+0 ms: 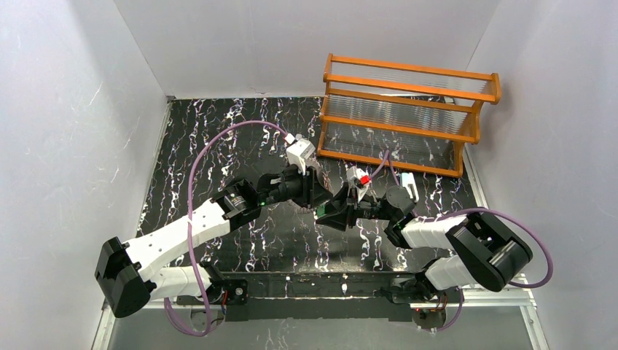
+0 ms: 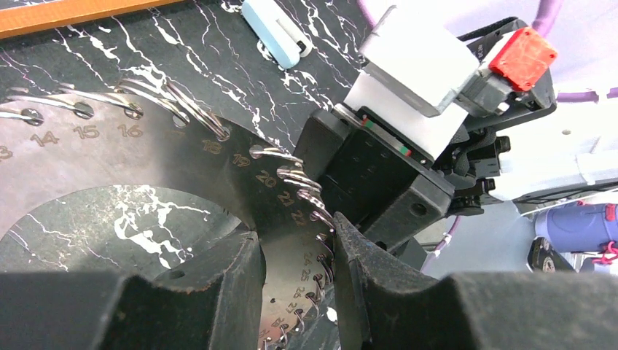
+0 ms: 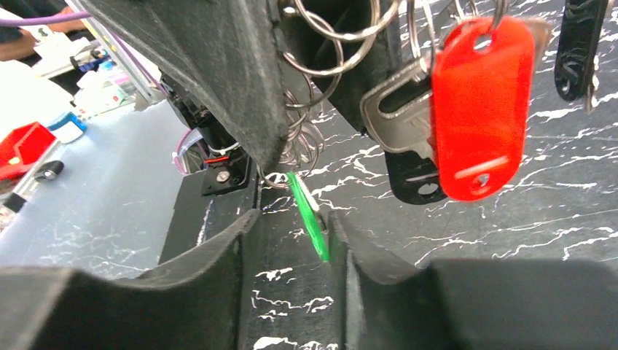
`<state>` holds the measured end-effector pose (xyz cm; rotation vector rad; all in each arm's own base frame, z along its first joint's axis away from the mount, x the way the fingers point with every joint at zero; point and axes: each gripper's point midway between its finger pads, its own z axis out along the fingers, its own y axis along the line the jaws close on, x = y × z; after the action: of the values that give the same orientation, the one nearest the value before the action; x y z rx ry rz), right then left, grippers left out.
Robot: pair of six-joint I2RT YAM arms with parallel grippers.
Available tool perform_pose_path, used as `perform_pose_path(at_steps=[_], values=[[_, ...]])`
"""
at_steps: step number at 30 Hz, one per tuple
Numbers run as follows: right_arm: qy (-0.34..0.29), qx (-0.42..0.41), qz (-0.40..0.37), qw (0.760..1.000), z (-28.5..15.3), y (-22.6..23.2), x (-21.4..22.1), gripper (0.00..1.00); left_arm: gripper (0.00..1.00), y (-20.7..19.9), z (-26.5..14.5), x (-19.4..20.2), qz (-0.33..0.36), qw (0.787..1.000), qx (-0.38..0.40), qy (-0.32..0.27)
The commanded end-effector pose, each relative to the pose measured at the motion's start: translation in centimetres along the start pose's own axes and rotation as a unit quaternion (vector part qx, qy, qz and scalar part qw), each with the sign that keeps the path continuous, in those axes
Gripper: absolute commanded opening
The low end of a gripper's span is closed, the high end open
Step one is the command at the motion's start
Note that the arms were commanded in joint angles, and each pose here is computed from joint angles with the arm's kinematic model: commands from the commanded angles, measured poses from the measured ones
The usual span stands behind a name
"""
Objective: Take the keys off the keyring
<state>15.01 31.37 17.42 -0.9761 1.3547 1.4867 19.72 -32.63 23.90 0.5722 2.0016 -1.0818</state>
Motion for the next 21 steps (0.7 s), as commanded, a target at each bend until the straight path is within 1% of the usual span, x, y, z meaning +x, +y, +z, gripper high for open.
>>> perform_pose_path(at_steps=[1, 2, 6, 8, 13, 14, 19, 21], values=[[-0.028, -0.02, -0.036, 0.999, 0.5, 0.6, -2.1, 0.41, 0.0, -0.6, -0.5, -2.5, -0.003, 0.999, 0.004, -0.047], [-0.026, -0.019, -0.033, 0.999, 0.5, 0.6, -1.9, 0.36, 0.0, -0.3, -0.5, -2.5, -0.007, 0.999, -0.005, -0.05], [-0.013, -0.003, -0.025, 1.0, 0.0, 0.5, -1.2, 0.11, 0.0, 1.3, -0.3, -2.0, -0.022, 0.997, -0.039, -0.056], [-0.005, 0.013, -0.024, 1.0, -0.4, 0.3, -0.9, 0.01, 0.0, 1.8, -0.3, -1.7, -0.03, 0.996, -0.049, -0.063], [0.025, 0.047, -0.023, 0.998, -1.1, -0.2, -0.5, 0.01, 0.0, 3.0, -0.5, -1.2, -0.047, 0.993, -0.067, -0.081], [0.032, 0.054, -0.022, 0.998, -1.2, -0.3, -0.4, 0.01, 0.02, 3.2, -0.6, -1.2, -0.049, 0.993, -0.07, -0.085], [0.07, 0.075, -0.013, 0.995, -1.5, -0.6, -0.5, 0.01, 0.18, 3.5, -1.0, -1.0, -0.056, 0.991, -0.067, -0.103], [0.093, 0.083, -0.009, 0.992, -1.6, -0.7, -0.7, 0.01, 0.26, 4.1, -1.3, -1.3, -0.053, 0.989, -0.08, -0.114]])
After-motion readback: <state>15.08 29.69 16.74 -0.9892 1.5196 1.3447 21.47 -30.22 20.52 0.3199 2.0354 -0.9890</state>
